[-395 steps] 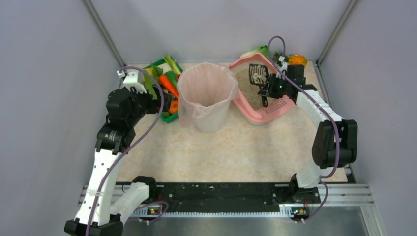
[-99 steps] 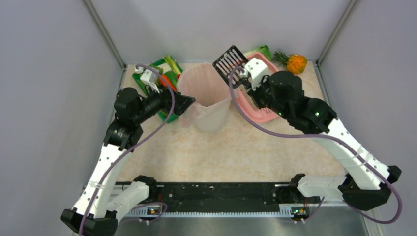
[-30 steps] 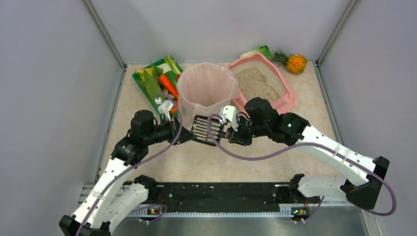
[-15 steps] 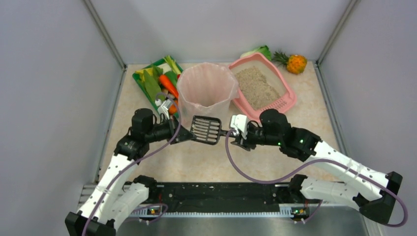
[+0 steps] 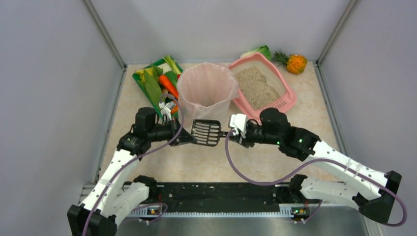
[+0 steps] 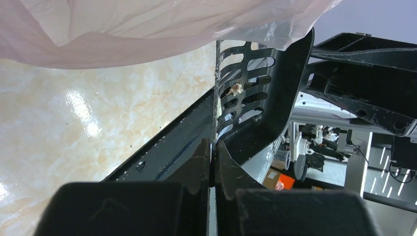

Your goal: Clean the litter box

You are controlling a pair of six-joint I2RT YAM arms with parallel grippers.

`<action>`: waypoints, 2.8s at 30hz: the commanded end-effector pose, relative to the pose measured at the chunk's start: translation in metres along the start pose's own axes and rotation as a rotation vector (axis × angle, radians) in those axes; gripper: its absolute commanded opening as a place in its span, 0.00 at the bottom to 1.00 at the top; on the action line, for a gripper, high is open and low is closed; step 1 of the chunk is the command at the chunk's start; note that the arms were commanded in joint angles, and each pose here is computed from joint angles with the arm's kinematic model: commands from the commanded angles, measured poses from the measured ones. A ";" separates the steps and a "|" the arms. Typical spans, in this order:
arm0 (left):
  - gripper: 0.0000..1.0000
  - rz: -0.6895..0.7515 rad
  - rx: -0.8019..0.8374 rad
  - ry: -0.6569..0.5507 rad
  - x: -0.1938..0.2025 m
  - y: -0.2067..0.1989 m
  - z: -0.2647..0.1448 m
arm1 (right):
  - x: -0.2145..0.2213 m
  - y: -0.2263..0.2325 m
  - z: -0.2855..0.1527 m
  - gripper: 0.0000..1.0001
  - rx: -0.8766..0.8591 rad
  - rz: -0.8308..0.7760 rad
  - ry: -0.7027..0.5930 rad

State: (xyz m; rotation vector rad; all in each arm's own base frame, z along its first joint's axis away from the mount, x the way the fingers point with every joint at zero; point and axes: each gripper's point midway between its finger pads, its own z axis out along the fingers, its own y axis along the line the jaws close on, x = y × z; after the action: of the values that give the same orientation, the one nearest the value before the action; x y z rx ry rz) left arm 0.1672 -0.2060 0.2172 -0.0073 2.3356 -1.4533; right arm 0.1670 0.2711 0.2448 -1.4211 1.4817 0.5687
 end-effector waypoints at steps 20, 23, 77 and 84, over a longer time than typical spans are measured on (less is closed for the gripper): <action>0.66 0.338 -0.029 -0.335 -0.068 -0.060 -0.040 | 0.006 0.004 -0.030 0.00 -0.050 0.089 0.240; 0.71 0.424 -0.025 -0.459 -0.084 -0.077 -0.056 | 0.015 0.008 -0.040 0.00 -0.060 0.121 0.313; 0.99 0.476 -0.563 -0.897 -0.158 -0.030 -0.136 | 0.194 -0.292 -0.064 0.00 0.697 0.935 0.819; 0.99 0.482 -0.578 -0.897 -0.161 -0.030 -0.137 | 0.210 -0.284 -0.057 0.00 0.616 0.976 0.853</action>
State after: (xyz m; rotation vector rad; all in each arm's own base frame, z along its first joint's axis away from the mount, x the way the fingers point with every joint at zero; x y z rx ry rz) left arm 0.2649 -0.0716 0.3257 -0.1940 1.7765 -0.3716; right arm 0.4492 0.0645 0.1623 -0.3258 2.7320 -0.0584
